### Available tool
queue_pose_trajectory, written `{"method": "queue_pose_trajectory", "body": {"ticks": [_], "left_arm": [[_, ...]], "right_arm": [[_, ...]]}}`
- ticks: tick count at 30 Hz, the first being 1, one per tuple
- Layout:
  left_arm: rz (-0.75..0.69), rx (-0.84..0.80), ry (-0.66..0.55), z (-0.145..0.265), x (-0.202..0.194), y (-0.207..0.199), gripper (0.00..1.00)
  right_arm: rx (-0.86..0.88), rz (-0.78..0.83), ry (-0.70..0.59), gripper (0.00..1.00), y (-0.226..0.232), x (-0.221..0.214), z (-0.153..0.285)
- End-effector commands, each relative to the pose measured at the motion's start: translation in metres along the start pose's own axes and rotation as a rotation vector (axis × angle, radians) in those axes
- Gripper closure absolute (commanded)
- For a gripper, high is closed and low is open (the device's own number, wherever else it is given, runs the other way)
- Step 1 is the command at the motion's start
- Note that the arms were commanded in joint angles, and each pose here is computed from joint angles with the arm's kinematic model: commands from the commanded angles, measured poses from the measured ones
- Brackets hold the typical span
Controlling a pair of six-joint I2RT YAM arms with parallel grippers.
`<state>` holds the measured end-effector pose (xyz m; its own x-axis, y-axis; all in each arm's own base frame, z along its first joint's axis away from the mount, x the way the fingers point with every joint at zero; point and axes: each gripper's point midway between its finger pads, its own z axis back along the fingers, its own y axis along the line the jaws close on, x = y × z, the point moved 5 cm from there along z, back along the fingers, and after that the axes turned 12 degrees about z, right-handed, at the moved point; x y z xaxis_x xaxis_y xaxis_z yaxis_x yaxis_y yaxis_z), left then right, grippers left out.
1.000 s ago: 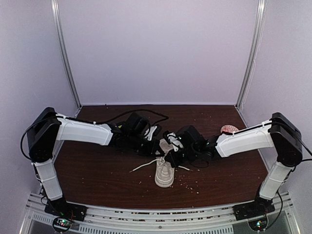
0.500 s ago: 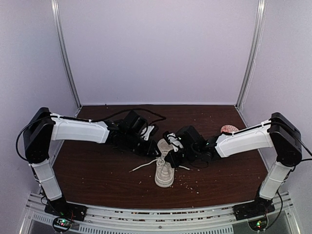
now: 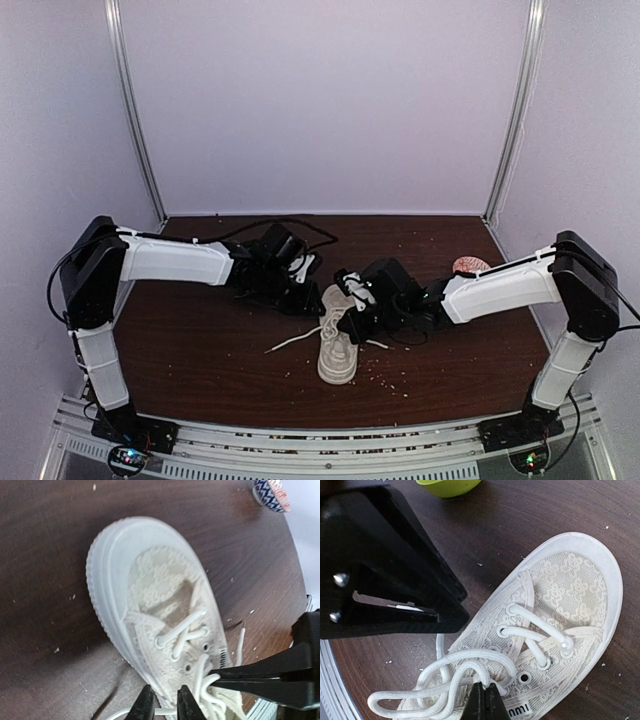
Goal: Tie the shoes
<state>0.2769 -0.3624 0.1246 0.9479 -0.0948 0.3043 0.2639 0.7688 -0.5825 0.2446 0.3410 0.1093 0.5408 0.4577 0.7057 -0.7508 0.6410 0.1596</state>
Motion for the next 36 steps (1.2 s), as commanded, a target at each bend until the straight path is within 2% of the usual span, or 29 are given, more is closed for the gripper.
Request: {"method": "queue_pose_trajectory", "body": {"ticks": [1, 10, 21, 24, 30, 36], "left_arm": [[-0.002, -0.033, 0.031, -0.005, 0.0, -0.003, 0.81], [-0.022, -0.114, 0.077, -0.012, -0.007, -0.009, 0.82], [-0.004, -0.117, 0.093, -0.018, -0.011, -0.005, 0.83], [0.016, -0.083, 0.091, -0.019, -0.014, 0.003, 0.86], [0.055, -0.004, 0.085, -0.021, -0.019, 0.018, 0.87], [0.03, -0.093, 0.095, -0.023, -0.017, 0.005, 0.87]], "right_arm": [[0.003, -0.006, -0.02, 1.0, 0.0, 0.002, 0.0], [0.005, -0.005, -0.017, 1.0, 0.0, 0.003, -0.001], [0.002, -0.009, -0.003, 1.0, -0.001, 0.001, -0.004], [-0.002, -0.011, 0.002, 1.0, -0.001, 0.001, -0.005], [-0.007, -0.015, 0.003, 1.0, -0.003, -0.001, -0.003], [-0.003, -0.016, 0.014, 1.0, -0.002, -0.003, -0.005]]}}
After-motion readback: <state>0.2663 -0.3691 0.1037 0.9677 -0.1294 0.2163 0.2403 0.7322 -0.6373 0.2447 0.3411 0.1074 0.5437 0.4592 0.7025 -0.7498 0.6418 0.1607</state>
